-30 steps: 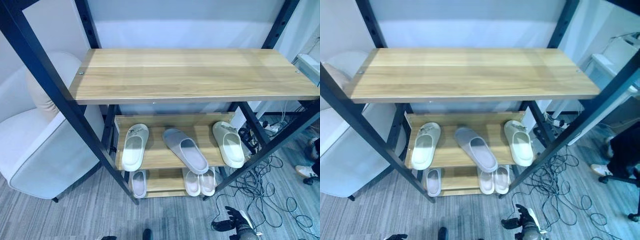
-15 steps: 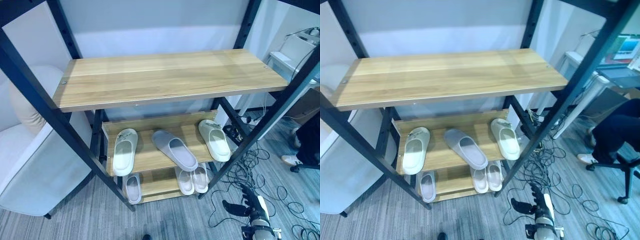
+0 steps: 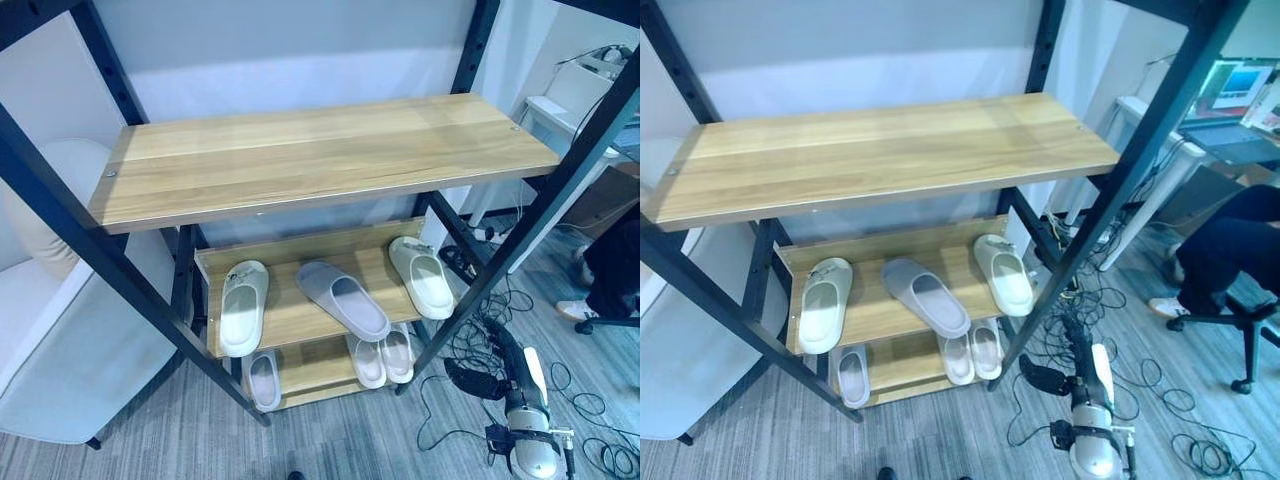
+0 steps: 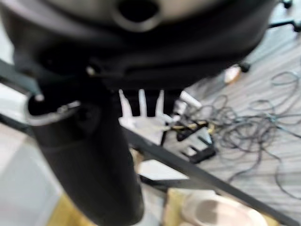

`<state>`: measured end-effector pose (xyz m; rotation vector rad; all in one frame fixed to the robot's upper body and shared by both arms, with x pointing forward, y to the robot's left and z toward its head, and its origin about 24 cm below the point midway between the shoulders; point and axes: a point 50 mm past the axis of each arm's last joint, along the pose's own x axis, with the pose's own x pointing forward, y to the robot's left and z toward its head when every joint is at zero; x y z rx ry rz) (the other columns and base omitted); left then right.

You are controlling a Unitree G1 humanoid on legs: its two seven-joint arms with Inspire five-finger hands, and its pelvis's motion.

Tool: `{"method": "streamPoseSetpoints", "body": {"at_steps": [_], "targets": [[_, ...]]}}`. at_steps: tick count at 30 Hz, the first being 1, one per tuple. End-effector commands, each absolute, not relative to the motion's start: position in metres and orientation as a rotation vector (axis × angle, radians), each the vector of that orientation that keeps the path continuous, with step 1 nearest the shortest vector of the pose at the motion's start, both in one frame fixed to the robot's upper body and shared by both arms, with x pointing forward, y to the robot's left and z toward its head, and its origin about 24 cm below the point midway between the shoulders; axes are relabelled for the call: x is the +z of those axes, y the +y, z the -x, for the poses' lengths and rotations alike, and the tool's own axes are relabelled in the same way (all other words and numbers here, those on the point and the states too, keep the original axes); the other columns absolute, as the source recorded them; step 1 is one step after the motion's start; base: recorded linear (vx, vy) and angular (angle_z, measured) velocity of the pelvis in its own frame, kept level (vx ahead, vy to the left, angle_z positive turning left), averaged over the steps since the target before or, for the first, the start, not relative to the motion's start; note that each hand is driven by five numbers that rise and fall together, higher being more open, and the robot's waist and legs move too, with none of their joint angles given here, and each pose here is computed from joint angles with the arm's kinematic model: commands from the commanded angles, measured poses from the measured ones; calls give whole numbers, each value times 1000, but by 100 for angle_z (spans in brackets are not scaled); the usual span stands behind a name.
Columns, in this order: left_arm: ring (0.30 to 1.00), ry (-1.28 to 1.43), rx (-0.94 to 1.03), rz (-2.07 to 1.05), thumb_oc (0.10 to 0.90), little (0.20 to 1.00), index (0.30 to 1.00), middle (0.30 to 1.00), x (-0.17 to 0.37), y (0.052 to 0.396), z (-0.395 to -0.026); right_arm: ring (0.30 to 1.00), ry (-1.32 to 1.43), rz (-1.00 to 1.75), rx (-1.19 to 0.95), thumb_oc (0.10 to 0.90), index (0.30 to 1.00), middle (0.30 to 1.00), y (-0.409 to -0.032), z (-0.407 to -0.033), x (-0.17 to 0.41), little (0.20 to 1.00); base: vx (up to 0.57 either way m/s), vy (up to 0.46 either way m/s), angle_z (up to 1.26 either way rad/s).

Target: Arrange the slippers neatly on the shoe rack.

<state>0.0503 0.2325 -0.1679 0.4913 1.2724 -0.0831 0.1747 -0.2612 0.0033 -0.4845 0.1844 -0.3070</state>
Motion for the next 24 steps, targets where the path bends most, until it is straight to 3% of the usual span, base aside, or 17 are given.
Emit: {"method": "streamPoseSetpoints", "body": {"at_steps": [1,24], "targets": [[900,1197,-105,-457,800,900,900,900,-168,215,-69,900,-142,550,-300,800,900,900,-261,-194,63,900,-25,42,-2],[900,1241,-76,-455,800,900,900,900,-169,225,-53,900,-328,534,-30,800,900,900,-213,-225,93,900,2,13,4]]}}
